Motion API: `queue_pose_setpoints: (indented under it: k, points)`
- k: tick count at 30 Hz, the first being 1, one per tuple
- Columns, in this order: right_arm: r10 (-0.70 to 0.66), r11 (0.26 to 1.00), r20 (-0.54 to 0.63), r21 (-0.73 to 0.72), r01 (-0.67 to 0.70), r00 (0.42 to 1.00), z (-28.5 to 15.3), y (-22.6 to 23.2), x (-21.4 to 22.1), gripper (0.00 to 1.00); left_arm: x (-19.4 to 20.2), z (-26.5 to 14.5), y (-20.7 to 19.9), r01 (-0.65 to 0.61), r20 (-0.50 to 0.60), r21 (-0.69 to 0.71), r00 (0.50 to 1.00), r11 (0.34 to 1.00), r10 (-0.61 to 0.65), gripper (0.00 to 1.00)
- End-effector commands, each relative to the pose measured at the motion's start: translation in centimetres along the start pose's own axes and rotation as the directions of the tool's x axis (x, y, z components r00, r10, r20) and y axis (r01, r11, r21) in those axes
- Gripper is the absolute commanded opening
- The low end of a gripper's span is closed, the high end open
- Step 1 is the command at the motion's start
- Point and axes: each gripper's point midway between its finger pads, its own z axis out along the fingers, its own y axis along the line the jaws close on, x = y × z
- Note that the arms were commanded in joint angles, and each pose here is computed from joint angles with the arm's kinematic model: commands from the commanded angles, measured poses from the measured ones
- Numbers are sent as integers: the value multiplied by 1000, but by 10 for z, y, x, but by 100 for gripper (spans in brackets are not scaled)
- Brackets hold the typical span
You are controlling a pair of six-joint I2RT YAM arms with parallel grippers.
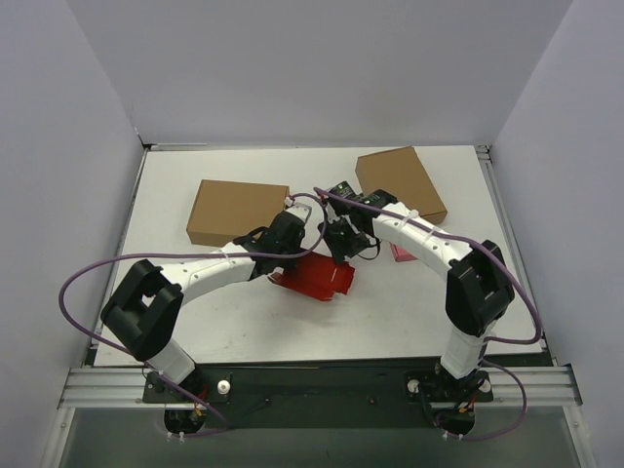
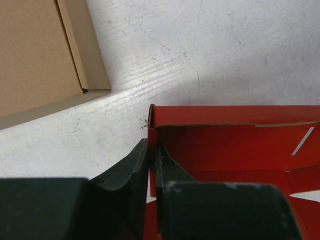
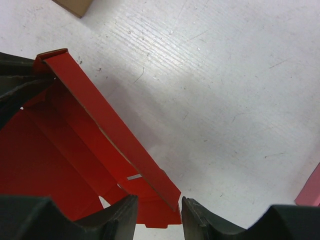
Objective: Fold the paper box
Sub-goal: Fold the paper box at the center of the board.
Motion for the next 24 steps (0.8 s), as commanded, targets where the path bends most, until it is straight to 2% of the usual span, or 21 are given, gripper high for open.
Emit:
queue_pose_setpoints:
  k: [1, 16, 24]
  points:
    - [-33, 999, -21, 31, 34, 999, -1, 0, -1, 40, -30, -12, -7, 20, 75, 34, 997, 999, -22, 4]
    - [-61, 996, -88, 59, 67, 994, 16, -4, 15, 34, -34, -12, -8, 17, 83, 33, 996, 999, -20, 4]
    - [-37, 997, -55, 65, 40, 998, 20, -4, 19, 33, -27, -8, -9, 35, 61, 58, 997, 998, -38, 4]
